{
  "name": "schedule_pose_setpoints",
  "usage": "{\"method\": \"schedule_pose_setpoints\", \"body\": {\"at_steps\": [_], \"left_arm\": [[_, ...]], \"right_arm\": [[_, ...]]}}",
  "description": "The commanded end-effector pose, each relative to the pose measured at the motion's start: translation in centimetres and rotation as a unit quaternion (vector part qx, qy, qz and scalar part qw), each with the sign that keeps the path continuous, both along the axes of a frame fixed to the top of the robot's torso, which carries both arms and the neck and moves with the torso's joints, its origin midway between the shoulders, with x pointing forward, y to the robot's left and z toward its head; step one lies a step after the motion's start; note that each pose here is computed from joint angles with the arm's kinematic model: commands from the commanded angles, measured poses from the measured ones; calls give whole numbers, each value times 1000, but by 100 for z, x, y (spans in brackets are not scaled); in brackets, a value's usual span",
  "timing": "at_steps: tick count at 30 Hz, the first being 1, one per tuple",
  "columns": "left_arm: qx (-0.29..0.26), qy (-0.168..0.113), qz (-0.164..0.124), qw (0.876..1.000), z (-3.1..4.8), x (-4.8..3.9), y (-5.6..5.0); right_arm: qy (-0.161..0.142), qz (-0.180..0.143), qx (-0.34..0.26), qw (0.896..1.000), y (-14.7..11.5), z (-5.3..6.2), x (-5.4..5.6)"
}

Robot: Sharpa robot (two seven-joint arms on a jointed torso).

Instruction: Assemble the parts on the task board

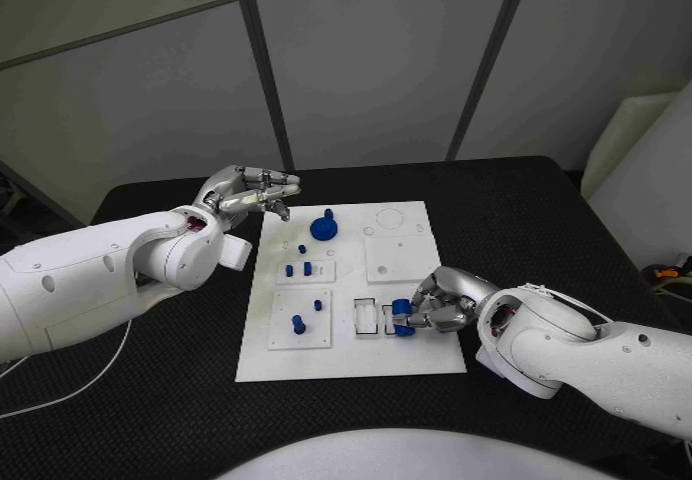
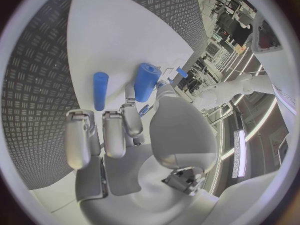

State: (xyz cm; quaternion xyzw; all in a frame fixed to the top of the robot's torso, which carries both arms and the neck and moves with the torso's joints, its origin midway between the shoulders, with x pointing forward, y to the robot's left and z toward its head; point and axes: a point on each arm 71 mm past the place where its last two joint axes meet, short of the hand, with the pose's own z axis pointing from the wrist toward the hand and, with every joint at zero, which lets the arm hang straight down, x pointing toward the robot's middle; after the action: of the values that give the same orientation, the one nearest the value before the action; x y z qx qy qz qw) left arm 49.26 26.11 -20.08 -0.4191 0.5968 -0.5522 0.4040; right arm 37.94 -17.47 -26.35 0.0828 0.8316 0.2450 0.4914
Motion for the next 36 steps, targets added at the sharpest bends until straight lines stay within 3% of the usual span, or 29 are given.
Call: {"method": "schedule_pose_setpoints", "body": {"at_steps": [1,8,14,23,36], "left_arm": [[-6,-8,-2,1000,23,-1,-11],[-6,-8,-1,1000,25,-5,-6],[-6,-8,0,1000,27,-10,0],[-5,-8,0,1000,29,-14,12],[-5,-8,-1,1000,28,-13,10]], "right_arm": [[25,10,-18,999,22,-73,-33],[30,12,-23,999,47,-93,-40],[16,1,-17,1000,28,-74,-35],[-14,-32,27,999,-20,25,-63],[-22,-45,81,995,55,169,-181]]}}
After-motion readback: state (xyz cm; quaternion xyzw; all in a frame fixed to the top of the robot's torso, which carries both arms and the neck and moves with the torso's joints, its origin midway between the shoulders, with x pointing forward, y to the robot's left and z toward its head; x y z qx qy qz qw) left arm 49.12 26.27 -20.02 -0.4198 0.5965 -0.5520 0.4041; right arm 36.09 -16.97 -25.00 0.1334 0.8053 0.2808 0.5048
